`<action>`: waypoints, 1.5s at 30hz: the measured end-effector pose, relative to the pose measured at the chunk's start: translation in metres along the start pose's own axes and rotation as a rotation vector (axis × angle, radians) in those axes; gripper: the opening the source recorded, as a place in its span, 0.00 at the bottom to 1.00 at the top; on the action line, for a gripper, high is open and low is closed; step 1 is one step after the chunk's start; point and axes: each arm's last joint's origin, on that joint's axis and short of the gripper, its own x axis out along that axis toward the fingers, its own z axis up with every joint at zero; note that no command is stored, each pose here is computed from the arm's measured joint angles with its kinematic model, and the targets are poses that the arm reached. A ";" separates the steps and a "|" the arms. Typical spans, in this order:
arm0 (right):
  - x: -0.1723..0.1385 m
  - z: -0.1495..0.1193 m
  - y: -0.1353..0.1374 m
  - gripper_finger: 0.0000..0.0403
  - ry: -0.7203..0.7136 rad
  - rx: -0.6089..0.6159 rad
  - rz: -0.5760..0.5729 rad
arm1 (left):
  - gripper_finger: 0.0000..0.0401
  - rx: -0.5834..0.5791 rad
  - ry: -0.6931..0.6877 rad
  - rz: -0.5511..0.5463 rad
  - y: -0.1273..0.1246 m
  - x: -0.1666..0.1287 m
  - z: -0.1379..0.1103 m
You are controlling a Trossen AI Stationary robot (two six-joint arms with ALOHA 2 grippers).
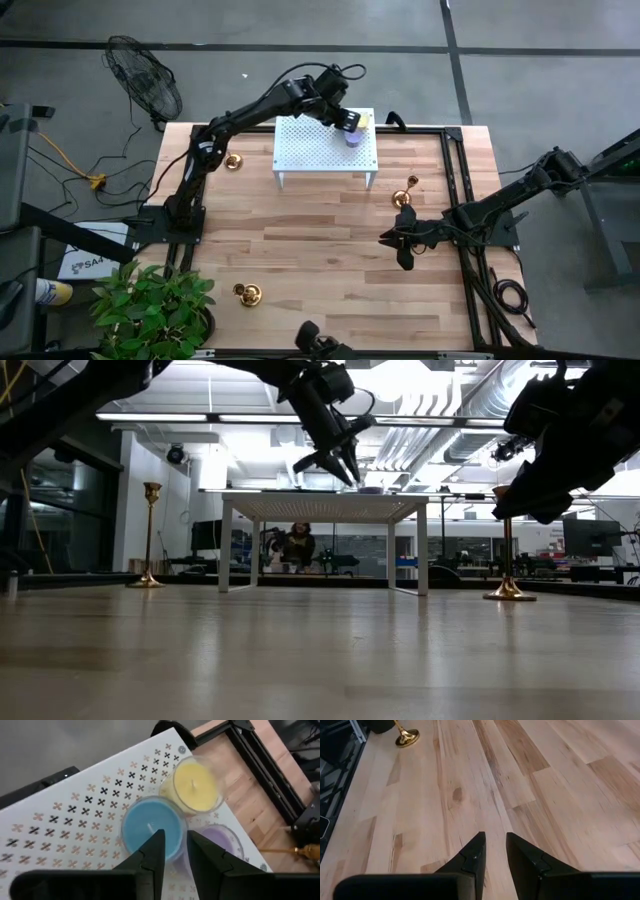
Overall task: Pick & Place candle stick holders
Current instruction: Put the top left candle holder on the shelf
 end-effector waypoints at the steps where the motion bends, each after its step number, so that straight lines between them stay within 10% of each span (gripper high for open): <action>1: 0.000 -0.001 0.000 0.18 0.006 0.007 -0.004 | 0.20 0.010 -0.004 0.001 -0.001 -0.003 0.001; 27: -0.011 -0.023 0.015 0.18 0.041 0.076 -0.043 | 0.20 0.207 0.056 0.533 0.027 -0.165 -0.031; 36: -0.017 -0.030 0.023 0.18 0.044 0.079 -0.016 | 0.22 0.213 0.114 0.604 0.038 -0.158 -0.047; 45: -0.019 -0.032 0.026 0.18 0.030 0.083 -0.018 | 0.45 0.133 0.245 0.725 0.073 -0.135 -0.067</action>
